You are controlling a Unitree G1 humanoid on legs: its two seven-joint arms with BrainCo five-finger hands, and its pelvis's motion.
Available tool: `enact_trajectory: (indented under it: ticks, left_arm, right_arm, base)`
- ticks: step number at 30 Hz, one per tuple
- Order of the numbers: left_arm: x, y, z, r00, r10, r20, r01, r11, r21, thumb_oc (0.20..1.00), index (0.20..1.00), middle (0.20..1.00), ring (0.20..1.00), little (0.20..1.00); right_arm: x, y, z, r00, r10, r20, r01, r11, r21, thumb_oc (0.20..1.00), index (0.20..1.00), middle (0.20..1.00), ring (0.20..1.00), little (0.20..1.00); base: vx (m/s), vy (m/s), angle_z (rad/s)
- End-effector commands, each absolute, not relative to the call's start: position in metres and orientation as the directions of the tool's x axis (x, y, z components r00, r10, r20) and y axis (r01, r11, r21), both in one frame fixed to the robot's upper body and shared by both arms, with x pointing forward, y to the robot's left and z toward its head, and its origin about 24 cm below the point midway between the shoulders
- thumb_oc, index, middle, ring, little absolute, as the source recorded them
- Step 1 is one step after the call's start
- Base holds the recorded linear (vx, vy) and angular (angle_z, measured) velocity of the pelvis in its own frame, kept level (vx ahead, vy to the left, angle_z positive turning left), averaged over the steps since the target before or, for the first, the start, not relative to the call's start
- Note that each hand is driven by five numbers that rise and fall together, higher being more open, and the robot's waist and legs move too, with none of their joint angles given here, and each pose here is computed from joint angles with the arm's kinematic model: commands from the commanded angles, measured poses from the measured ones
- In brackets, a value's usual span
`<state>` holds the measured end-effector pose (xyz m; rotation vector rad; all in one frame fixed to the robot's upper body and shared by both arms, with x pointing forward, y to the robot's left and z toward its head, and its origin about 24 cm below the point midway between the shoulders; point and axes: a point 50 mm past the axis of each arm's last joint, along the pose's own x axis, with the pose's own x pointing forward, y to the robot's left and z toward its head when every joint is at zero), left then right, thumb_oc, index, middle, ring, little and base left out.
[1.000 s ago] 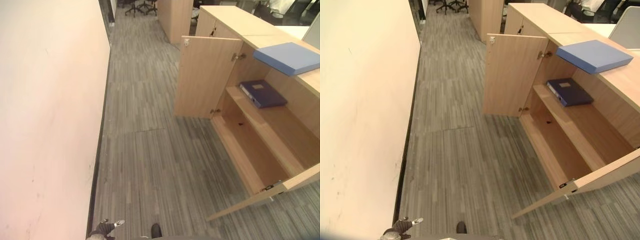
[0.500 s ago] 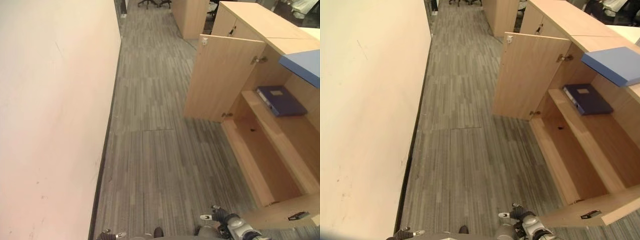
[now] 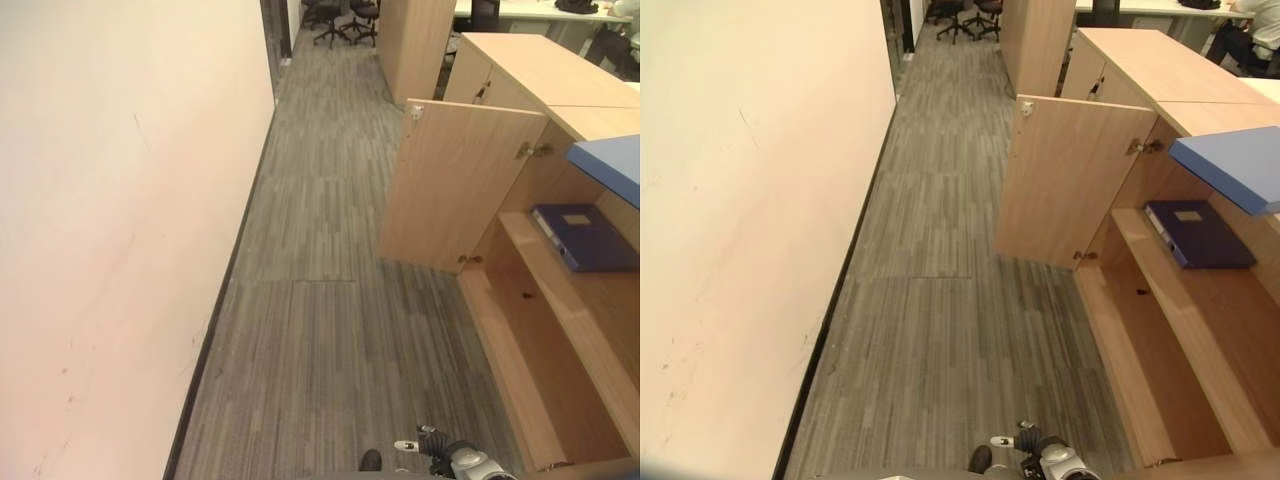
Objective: Put the empty folder in the office cabinet
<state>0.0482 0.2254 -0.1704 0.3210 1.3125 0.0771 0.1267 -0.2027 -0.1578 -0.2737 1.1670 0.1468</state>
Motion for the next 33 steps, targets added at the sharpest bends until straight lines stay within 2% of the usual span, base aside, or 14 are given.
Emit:
enact_trajectory:
  ticks: [1,10,17,18,21,25,33]
  left_arm:
    - [0.040,0.233,-0.170,0.229,0.255,-0.939,0.165,0.941,0.296,1.000,1.000,1.000,1.000,1.000]
    - [0.054,0.240,-0.167,0.264,0.287,-0.921,0.135,0.934,0.330,1.000,1.000,1.000,1.000,1.000]
    - [0.046,0.241,-0.168,0.232,0.313,-0.921,0.096,0.935,0.342,1.000,1.000,1.000,1.000,1.000]
    - [0.046,0.241,-0.168,0.231,0.313,-0.921,0.097,0.935,0.342,1.000,1.000,1.000,1.000,1.000]
    - [0.035,0.238,-0.170,0.201,0.302,-0.932,0.104,0.939,0.327,1.000,1.000,1.000,1.000,1.000]
    - [0.039,0.239,-0.169,0.211,0.308,-0.928,0.070,0.942,0.328,1.000,1.000,1.000,1.000,1.000]
    - [0.062,0.243,-0.165,0.275,0.325,-0.905,-0.010,0.942,0.336,1.000,1.000,1.000,1.000,1.000]
  right_arm:
    - [0.144,-0.199,-0.154,0.420,-0.018,-0.907,-0.214,0.970,-0.119,1.000,1.000,1.000,1.000,1.000]
    - [0.135,-0.208,-0.156,0.390,-0.053,-0.919,-0.190,0.972,-0.137,1.000,1.000,1.000,1.000,1.000]
    - [0.098,-0.224,-0.164,0.284,-0.113,-0.952,-0.167,0.972,-0.165,1.000,1.000,1.000,1.000,1.000]
    - [0.098,-0.225,-0.164,0.284,-0.113,-0.952,-0.167,0.972,-0.166,1.000,1.000,1.000,1.000,1.000]
    - [0.072,-0.231,-0.168,0.204,-0.142,-0.969,-0.141,0.975,-0.172,1.000,1.000,1.000,1.000,1.000]
    - [0.058,-0.234,-0.169,0.156,-0.157,-0.975,-0.133,0.975,-0.178,1.000,1.000,1.000,1.000,1.000]
    - [0.053,-0.247,-0.167,0.137,-0.198,-0.971,-0.002,0.980,-0.200,1.000,1.000,1.000,1.000,1.000]
  base:
    - [0.06,-0.103,0.16]
    - [0.00,-0.120,0.05]
    - [0.18,0.076,-0.01]
    - [0.29,0.177,-0.11]
    - [0.28,0.228,-0.19]
    - [0.26,0.240,-0.61]
    - [0.21,0.300,-0.34]
